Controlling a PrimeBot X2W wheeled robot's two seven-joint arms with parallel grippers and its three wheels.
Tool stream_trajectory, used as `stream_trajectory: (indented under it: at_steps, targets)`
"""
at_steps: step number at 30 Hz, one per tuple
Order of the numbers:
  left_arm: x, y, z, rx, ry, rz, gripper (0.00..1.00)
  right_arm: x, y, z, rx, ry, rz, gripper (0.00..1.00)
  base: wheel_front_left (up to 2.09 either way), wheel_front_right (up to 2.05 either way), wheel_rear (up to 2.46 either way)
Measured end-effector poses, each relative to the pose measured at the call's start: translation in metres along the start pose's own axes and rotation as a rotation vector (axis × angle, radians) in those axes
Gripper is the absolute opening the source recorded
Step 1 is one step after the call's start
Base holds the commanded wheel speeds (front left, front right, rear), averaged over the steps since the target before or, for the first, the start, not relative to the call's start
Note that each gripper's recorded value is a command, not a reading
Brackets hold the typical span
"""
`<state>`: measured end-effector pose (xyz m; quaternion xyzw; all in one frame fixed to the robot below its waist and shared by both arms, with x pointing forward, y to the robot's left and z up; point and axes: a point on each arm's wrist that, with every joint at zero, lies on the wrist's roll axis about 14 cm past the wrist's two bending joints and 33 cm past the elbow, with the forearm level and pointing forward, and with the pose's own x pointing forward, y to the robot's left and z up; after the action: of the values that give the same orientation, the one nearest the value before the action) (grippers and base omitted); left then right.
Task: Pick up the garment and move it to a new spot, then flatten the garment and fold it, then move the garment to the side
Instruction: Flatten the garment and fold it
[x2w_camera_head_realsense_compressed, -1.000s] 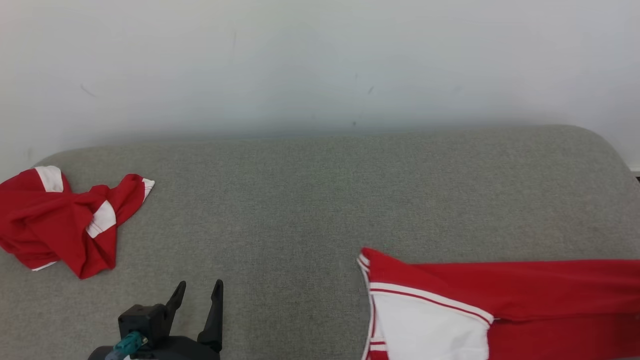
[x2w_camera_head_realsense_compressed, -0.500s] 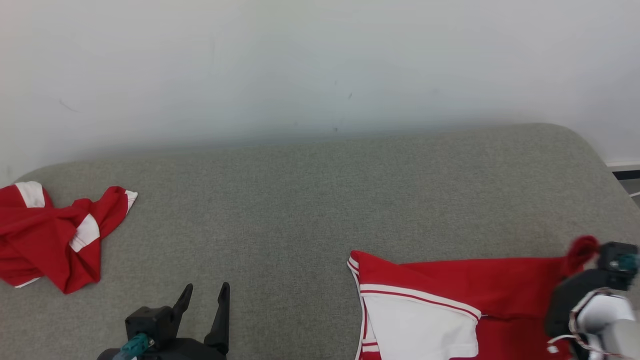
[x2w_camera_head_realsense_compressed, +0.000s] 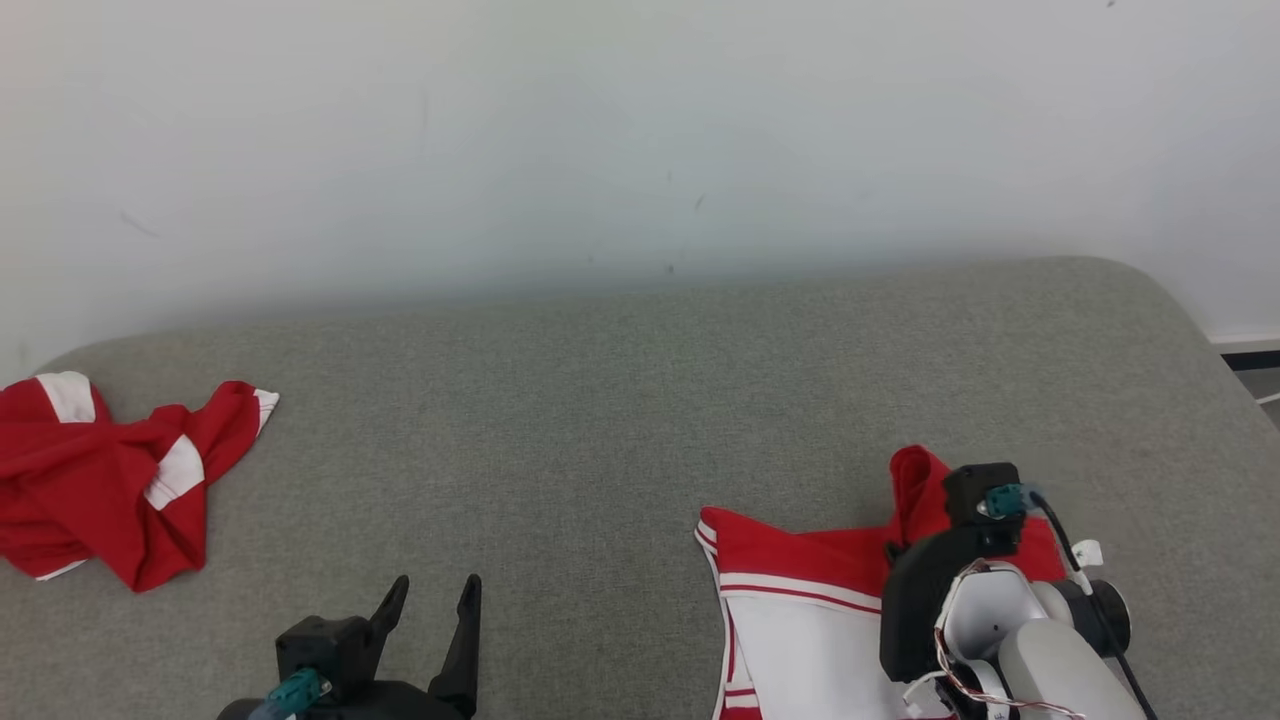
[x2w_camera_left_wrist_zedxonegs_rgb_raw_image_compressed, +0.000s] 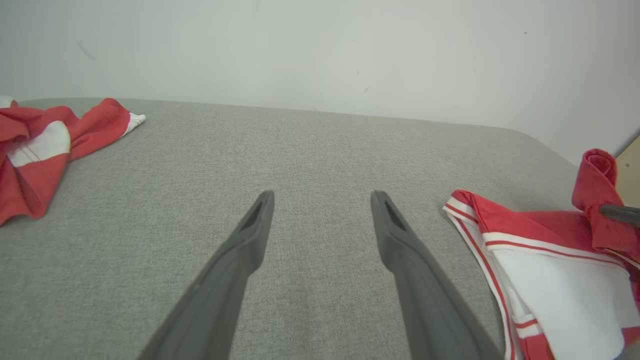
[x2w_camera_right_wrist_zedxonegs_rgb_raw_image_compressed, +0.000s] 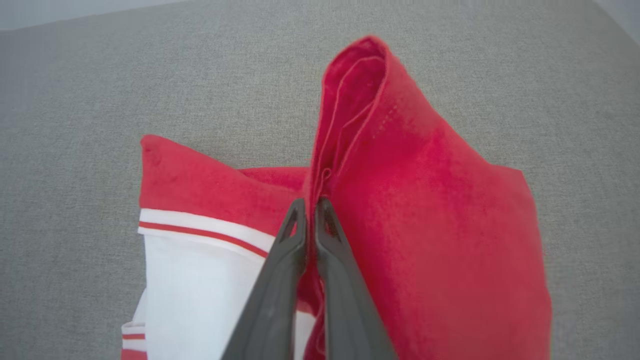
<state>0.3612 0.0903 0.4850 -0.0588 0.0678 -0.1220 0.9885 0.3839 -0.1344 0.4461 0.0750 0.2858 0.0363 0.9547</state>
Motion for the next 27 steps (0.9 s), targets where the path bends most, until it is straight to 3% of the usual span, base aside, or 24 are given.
stream_trajectory:
  at_steps: [12, 17, 27]
  targets:
    - [-0.004, 0.01, 0.006, -0.001, -0.016, 0.027, 1.0, 0.006, 0.055, -0.012, -0.169, 0.082, 0.136, 0.0, 0.0, 0.0, 0.0]
    - [-0.008, 0.014, 0.008, -0.004, -0.022, 0.043, 1.0, -0.005, 0.112, -0.019, -0.223, 0.108, 0.296, 0.0, 0.0, 0.0, 0.0]
    - [-0.01, 0.017, 0.007, -0.009, -0.023, 0.055, 1.0, -0.002, 0.119, -0.026, -0.23, 0.145, 0.305, 0.0, 0.0, 0.0, 0.0]
